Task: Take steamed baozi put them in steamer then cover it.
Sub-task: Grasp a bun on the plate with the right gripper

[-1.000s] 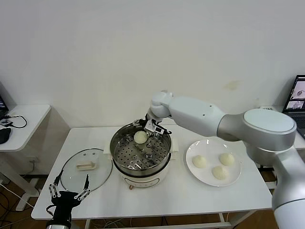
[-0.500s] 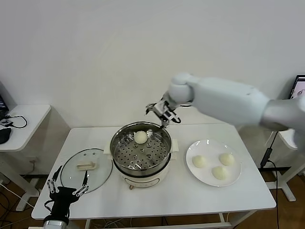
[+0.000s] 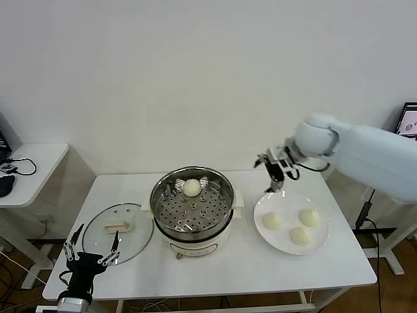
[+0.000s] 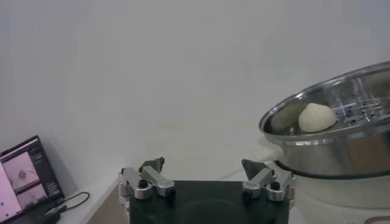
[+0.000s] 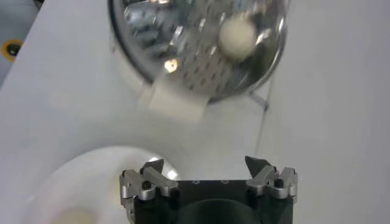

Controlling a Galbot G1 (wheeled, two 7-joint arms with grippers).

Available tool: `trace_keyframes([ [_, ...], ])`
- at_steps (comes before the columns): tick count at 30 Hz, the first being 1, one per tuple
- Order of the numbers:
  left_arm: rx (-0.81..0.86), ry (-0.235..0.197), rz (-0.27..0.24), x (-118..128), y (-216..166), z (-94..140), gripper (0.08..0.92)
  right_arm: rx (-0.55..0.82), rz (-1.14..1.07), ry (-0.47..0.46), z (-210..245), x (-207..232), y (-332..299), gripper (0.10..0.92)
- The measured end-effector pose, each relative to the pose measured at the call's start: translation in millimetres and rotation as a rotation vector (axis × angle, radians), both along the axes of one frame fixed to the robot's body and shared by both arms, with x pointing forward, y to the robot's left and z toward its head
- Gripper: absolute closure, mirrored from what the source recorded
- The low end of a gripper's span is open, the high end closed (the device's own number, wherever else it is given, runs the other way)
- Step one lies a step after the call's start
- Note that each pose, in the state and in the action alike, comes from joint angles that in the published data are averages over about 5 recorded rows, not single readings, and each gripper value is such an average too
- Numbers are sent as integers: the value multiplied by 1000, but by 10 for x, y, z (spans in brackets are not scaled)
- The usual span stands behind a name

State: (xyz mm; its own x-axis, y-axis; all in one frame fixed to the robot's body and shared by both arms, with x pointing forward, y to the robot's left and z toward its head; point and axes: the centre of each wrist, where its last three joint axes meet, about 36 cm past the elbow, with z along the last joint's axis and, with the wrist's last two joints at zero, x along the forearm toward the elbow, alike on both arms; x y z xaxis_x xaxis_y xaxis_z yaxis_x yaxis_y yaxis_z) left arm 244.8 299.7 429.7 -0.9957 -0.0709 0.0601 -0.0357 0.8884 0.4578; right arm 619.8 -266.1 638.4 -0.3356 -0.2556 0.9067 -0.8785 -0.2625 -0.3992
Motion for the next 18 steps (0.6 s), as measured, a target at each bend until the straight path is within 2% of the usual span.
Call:
trace_keyframes([
  [9, 3, 7, 9, -7, 25, -9, 177, -32, -96, 43, -529, -64, -359, 199],
  [18, 8, 13, 13, -8, 38, -2, 177, -58, -137, 85, -1106, -9, -418, 199],
])
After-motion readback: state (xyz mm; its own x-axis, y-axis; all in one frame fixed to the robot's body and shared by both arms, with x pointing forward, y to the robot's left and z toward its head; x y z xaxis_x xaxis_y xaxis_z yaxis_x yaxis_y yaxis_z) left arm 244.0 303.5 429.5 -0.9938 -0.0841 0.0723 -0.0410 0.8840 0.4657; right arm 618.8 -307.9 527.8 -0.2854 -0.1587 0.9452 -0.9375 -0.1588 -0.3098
